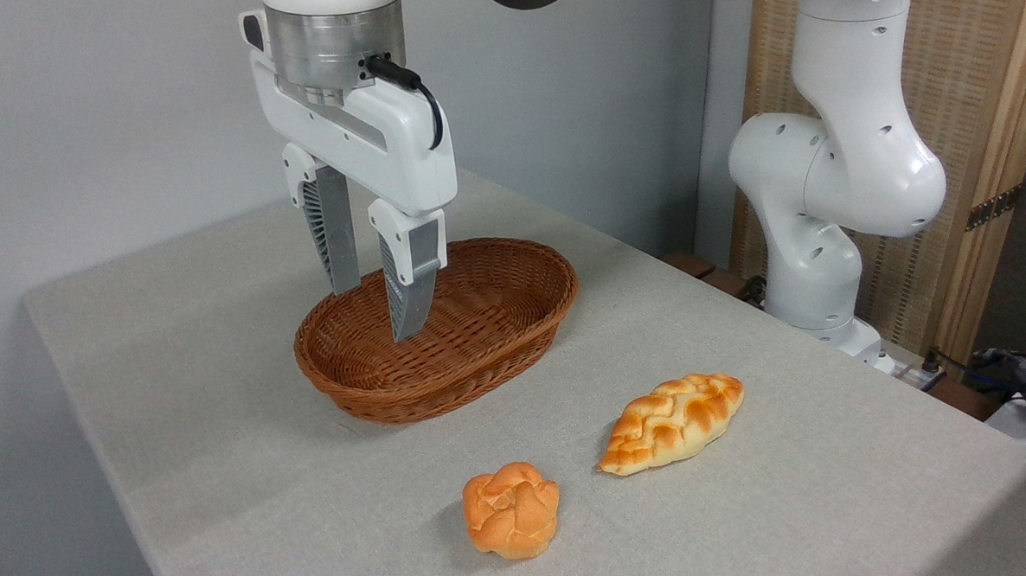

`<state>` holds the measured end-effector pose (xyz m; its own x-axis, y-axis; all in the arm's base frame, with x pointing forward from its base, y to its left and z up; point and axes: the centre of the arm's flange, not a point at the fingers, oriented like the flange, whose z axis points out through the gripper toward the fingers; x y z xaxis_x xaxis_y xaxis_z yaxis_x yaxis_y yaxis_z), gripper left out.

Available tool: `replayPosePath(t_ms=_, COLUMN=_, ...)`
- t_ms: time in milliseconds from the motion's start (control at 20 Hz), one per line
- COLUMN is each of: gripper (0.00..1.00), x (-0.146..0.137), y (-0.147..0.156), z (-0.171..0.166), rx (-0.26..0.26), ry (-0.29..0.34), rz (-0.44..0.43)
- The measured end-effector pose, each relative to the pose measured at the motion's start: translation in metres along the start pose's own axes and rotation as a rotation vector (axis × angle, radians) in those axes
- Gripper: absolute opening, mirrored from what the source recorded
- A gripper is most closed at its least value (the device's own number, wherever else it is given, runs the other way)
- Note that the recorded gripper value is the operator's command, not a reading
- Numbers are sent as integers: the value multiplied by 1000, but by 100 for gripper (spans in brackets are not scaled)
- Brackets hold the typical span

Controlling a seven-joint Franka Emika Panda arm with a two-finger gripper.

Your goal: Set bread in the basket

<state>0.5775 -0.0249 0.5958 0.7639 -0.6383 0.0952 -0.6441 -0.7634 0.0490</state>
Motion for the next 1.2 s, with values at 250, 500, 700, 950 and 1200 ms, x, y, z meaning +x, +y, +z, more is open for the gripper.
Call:
replayPosePath(t_ms=250, gripper=100, x=-4, y=0, z=6, rx=-8, ry=-12, rz=-5)
replayPosePath(t_ms=500, gripper=100, x=-19, y=3, z=15, rx=-3, ry=-15, rz=8)
replayPosePath(t_ms=700, gripper=100, x=-42, y=-9, z=36, rx=9, ry=-14, rz=42)
replayPosePath(t_ms=950, gripper=100, x=-51, y=-16, z=89, rx=33, ry=-24, rz=120)
replayPosePath(t_ms=1200, gripper=100, x=-64, y=-26, z=119, rx=90, ry=-46, rz=186)
